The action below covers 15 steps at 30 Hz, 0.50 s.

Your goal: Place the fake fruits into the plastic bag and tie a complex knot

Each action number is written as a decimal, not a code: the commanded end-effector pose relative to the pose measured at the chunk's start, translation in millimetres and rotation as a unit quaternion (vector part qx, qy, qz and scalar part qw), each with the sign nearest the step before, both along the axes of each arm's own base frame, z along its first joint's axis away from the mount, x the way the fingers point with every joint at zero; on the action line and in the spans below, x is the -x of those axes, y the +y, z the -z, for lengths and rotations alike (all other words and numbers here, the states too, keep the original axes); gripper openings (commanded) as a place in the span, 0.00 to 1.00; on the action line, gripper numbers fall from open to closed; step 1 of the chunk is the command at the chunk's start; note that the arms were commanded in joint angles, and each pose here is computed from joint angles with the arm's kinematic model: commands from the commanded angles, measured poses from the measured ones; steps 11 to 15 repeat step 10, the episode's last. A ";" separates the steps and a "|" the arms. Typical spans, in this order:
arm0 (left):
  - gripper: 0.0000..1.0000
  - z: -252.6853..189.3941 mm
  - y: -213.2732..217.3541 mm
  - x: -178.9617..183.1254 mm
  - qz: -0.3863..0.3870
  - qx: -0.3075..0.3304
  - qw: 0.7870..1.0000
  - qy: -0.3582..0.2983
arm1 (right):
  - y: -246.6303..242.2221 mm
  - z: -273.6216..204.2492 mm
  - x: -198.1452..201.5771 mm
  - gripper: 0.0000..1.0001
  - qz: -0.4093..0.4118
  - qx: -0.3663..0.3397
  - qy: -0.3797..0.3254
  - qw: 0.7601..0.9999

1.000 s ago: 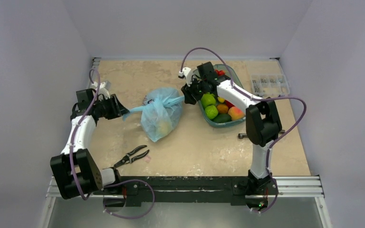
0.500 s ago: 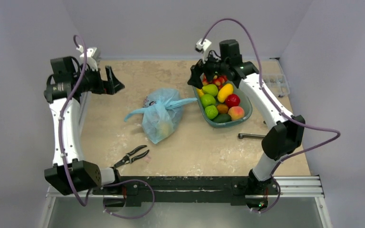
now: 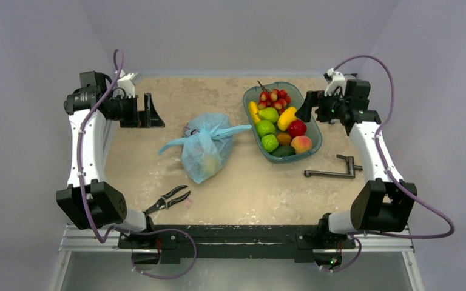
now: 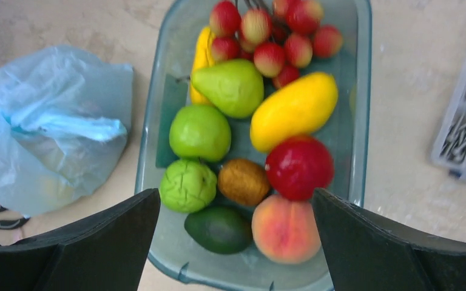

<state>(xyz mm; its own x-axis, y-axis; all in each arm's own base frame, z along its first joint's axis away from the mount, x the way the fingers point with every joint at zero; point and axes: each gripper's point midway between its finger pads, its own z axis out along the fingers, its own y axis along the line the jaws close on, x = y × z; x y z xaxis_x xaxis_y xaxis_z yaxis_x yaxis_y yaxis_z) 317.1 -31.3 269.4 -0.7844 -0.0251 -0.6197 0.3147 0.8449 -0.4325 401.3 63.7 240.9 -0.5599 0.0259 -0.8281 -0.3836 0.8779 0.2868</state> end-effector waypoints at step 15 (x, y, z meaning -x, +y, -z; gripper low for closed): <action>1.00 16.0 11.6 12.3 -0.045 -0.039 0.998 -0.001 | 0.2 1.7 34.5 0.99 0.005 0.013 -0.020 1.000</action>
